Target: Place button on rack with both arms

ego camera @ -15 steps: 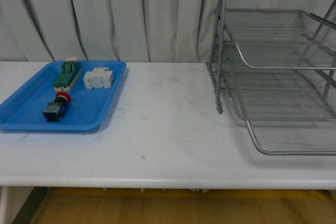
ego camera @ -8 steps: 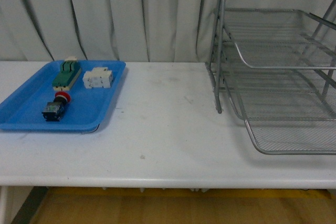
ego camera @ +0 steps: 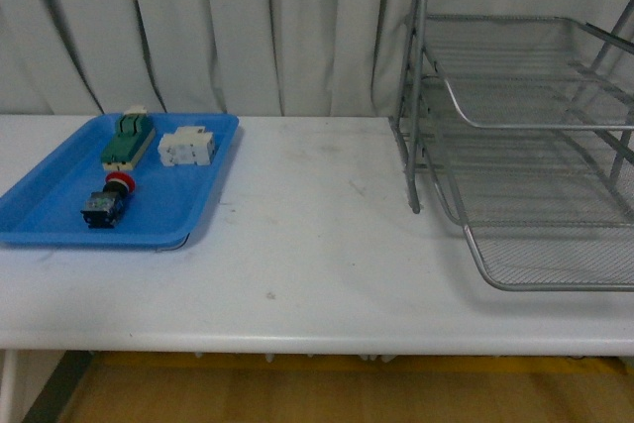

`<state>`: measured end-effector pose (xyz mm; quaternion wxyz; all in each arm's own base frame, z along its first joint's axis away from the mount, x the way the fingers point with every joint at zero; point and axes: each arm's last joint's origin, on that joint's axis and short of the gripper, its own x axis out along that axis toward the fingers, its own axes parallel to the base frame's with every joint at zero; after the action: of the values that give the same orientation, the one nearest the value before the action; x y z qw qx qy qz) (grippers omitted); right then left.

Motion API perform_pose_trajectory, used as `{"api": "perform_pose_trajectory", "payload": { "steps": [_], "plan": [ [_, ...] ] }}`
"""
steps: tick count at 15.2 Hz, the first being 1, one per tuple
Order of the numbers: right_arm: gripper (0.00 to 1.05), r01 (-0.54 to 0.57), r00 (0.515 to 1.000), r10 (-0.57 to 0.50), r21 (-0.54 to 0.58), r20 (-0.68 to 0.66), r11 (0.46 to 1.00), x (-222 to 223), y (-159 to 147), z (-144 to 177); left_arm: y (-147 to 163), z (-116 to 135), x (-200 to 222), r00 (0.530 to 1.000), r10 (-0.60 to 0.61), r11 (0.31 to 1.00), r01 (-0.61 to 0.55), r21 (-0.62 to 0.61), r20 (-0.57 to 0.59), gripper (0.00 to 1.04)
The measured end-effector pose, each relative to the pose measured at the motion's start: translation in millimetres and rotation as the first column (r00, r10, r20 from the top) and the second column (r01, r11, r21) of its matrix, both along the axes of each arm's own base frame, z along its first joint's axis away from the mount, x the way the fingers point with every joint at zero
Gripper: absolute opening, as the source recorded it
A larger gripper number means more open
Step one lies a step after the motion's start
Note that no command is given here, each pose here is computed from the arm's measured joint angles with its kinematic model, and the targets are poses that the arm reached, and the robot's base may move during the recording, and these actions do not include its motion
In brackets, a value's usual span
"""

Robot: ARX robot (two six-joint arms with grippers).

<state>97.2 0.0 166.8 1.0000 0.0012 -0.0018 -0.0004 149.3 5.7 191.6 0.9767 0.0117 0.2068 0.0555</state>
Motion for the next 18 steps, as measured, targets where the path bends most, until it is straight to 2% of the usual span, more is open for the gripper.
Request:
{"api": "perform_pose_trajectory", "payload": {
  "steps": [1,5,7,10,15,18],
  "plan": [
    [0.98,0.0,1.0,0.0,0.0,0.001,1.0,0.0,0.0,0.1,0.4,3.9,25.2,0.999,-0.024,1.0,0.024,0.007,-0.021,0.98],
    [0.98,0.0,1.0,0.0,0.0,0.0,1.0,0.0,0.0,0.0,4.3,-17.6,144.9,0.972,-0.109,0.991,0.09,-0.099,-0.209,0.98],
    [0.98,0.0,1.0,0.0,0.0,0.0,1.0,0.0,0.0,0.0,7.6,-42.6,192.7,0.943,-0.132,0.989,0.103,-0.11,-0.305,0.98],
    [0.98,0.0,1.0,0.0,0.0,0.0,1.0,0.0,0.0,0.0,14.2,-76.9,246.4,0.892,-0.156,0.986,0.115,-0.12,-0.423,0.98],
    [0.98,0.0,1.0,0.0,0.0,0.0,1.0,0.0,0.0,0.0,29.8,-108.0,313.6,0.859,-0.127,0.991,0.087,-0.103,-0.496,0.98],
    [0.98,0.0,1.0,0.0,0.0,0.0,1.0,0.0,0.0,0.0,39.1,-121.1,335.4,0.866,-0.122,0.99,0.071,-0.122,-0.486,0.98]
  ]
}}
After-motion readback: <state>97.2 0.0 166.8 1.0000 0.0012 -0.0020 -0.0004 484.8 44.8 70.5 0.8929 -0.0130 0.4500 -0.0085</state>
